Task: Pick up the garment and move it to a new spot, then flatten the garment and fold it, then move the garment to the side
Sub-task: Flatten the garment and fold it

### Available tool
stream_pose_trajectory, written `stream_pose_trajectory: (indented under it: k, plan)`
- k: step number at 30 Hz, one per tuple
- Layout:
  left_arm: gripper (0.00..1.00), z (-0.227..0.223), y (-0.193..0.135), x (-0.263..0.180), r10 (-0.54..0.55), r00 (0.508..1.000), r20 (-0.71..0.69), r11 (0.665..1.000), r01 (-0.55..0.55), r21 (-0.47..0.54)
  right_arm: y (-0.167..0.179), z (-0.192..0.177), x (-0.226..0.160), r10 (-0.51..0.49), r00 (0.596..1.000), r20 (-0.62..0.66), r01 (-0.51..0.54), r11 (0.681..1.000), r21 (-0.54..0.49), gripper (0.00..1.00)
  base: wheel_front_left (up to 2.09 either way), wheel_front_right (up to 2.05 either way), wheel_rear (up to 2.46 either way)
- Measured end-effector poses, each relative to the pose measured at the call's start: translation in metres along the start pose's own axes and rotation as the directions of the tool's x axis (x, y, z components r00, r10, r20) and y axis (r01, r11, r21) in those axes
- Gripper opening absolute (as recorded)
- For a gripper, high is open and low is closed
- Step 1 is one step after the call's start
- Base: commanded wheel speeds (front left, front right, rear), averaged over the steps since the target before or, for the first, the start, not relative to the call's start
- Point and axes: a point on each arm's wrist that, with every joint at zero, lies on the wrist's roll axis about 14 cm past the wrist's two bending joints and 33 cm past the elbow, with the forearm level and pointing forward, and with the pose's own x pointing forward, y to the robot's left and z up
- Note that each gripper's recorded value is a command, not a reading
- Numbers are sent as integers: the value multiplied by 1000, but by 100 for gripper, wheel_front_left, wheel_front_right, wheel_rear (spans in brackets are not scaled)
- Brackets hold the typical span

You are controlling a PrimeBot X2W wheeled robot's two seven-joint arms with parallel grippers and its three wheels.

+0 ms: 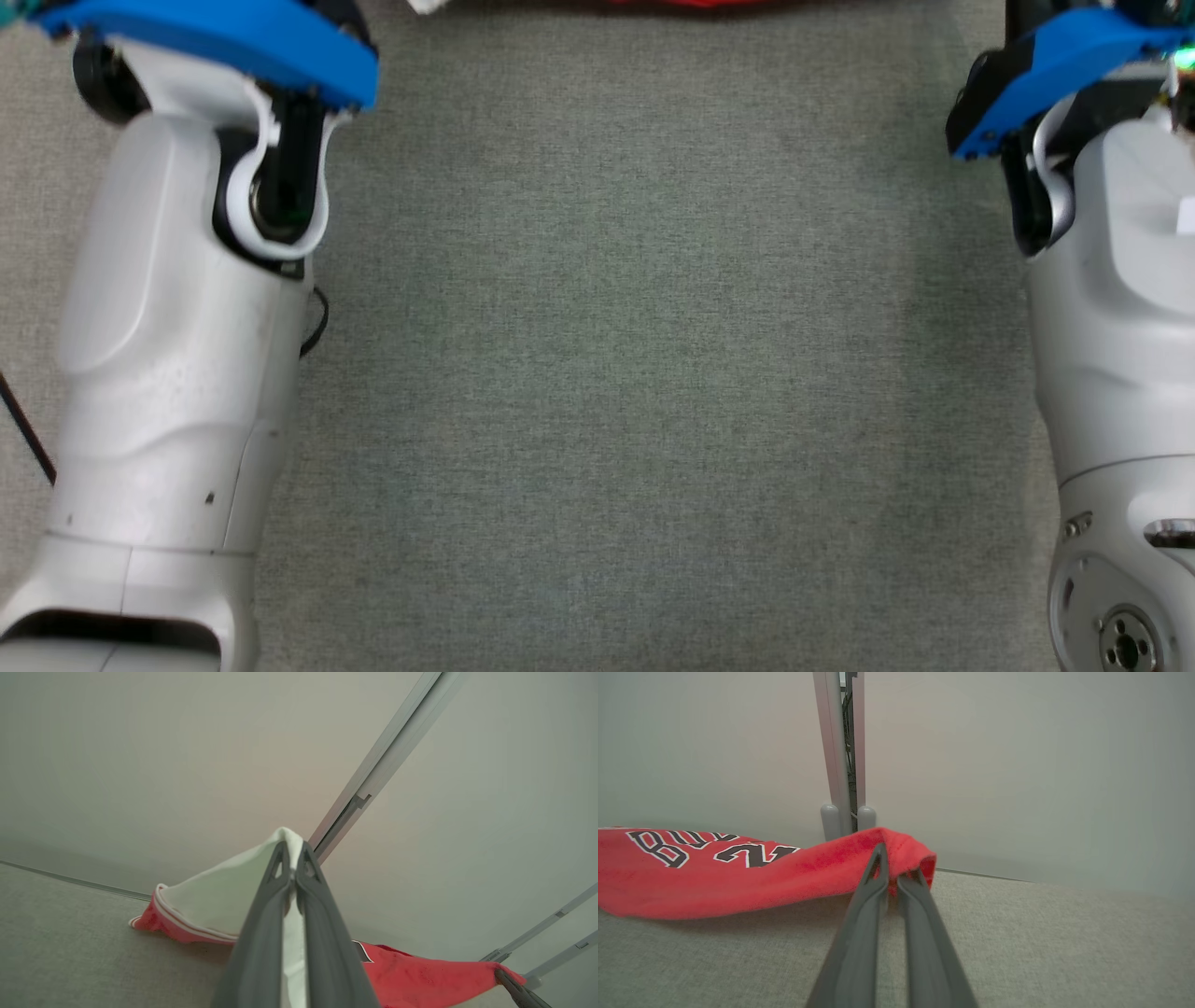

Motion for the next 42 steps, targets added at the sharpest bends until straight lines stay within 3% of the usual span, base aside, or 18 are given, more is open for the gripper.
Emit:
stream_pose_trajectory:
  k: [9,16,24,33,42]
  plan:
    - [0,-3,17,-53,25,997,78,999,-21,-49,-7,-22,-33,-24,1000,-2,24,994,103,0,0,0,0]
    - [0,17,1,-105,9,986,167,998,1,-59,-3,-5,-67,-34,997,70,18,976,218,0,0,0,0]
    - [0,31,-24,-182,19,979,201,998,-5,-69,0,-1,-136,-41,991,124,1,950,311,0,0,0,0]
    - [0,28,-68,-267,-19,994,109,999,22,-29,-11,1,-229,-65,987,148,12,944,331,0,0,0,0]
    - [0,6,-73,-318,32,999,-43,999,-32,10,-25,-22,-299,-94,995,43,72,929,364,0,0,0,0]
